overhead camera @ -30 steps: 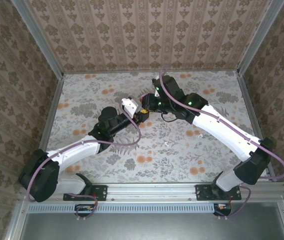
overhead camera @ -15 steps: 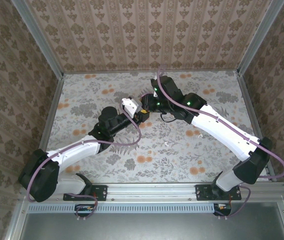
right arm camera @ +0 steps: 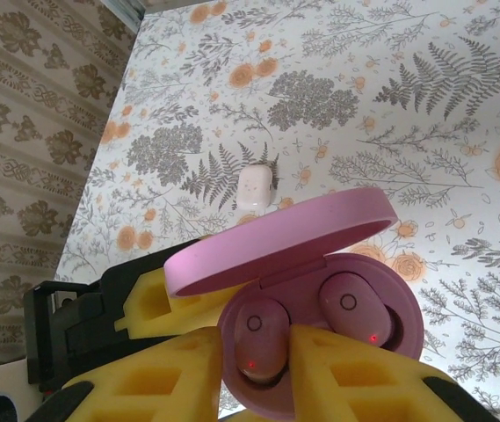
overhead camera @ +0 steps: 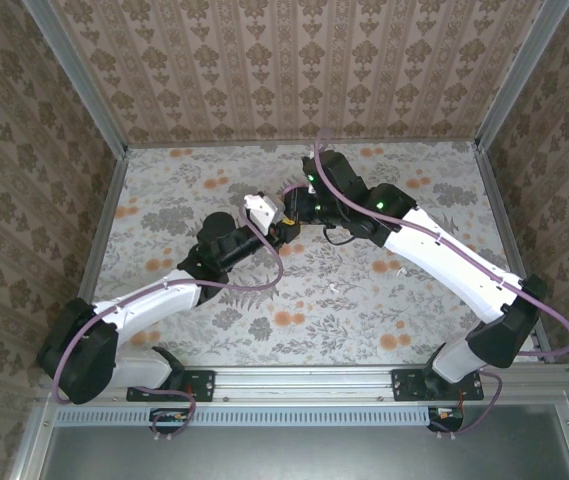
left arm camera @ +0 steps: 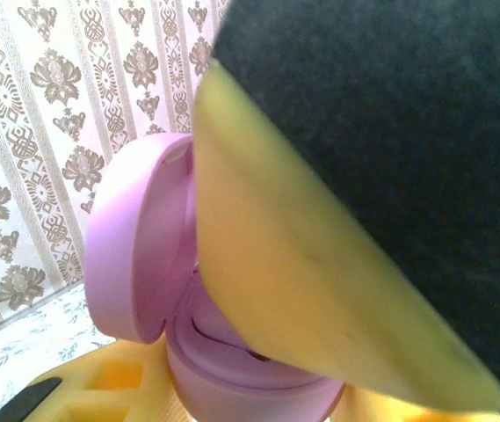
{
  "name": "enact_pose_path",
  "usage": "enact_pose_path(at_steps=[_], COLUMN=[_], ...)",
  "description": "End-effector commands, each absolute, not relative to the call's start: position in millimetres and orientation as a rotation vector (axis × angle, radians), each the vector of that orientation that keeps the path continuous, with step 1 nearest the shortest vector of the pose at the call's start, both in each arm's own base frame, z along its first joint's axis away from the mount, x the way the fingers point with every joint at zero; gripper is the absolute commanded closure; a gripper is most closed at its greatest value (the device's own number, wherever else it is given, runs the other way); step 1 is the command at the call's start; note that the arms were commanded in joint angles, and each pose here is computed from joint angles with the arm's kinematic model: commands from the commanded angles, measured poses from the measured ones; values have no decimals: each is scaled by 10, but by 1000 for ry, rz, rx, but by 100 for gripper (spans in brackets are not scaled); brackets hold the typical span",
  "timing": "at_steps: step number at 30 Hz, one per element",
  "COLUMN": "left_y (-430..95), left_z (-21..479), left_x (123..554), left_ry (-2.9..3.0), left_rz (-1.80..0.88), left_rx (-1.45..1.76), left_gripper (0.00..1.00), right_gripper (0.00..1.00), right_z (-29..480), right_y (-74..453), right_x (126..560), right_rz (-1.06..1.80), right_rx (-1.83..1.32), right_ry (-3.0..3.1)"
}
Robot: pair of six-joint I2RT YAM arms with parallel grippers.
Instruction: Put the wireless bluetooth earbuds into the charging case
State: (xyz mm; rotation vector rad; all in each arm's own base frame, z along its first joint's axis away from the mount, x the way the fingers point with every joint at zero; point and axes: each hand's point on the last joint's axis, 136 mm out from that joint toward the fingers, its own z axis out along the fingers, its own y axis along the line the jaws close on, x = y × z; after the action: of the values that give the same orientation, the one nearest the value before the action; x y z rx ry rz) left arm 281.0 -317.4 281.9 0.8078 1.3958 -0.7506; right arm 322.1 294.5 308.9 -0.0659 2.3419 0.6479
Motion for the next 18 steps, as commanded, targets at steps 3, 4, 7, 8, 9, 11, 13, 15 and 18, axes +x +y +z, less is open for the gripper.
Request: enact_pose_path(at_steps=[3,4,7,8,9,11,13,15,18], left_y=[-3202,-3202,-3197,-3195,-3195,-3193,-3195,-3195,-3196], left_z=[3131,3134,3137,3125,3119,3118,3121,3114,3109], left_x=[2809,2807,2808,2810,2810,2810,2809,2809,2805], left_ry=[1309,1308,1308,1312,1314,1313,1313,1314,1315], left_rz=[-773,-773,-772,-772,-771,-769,-770,-771,-772], left_rx=[774,773,771,772,771,773,773,772,775], left_gripper=[62,62,62,62,62,62,62,62,62], right_gripper=[70,70,68,68,68,68,68,68,67], right_z=[3035,3061,3156,3185,3228,3289,3352,3395,3448], right_y=[2914,2918,2909,2905,2900,2897,2894,2887,2877], right_x=[3199,3193,3174,3167,3154,3129,3103,3087,3062], right_rz=[577,586,610,619,633,657,685,708,733], right_rx=[-95,-93,-89,-87,-83,-84,-81,-77,-69], right_ry=[2375,2368,2344,2336,2327,2310,2293,2279,2259])
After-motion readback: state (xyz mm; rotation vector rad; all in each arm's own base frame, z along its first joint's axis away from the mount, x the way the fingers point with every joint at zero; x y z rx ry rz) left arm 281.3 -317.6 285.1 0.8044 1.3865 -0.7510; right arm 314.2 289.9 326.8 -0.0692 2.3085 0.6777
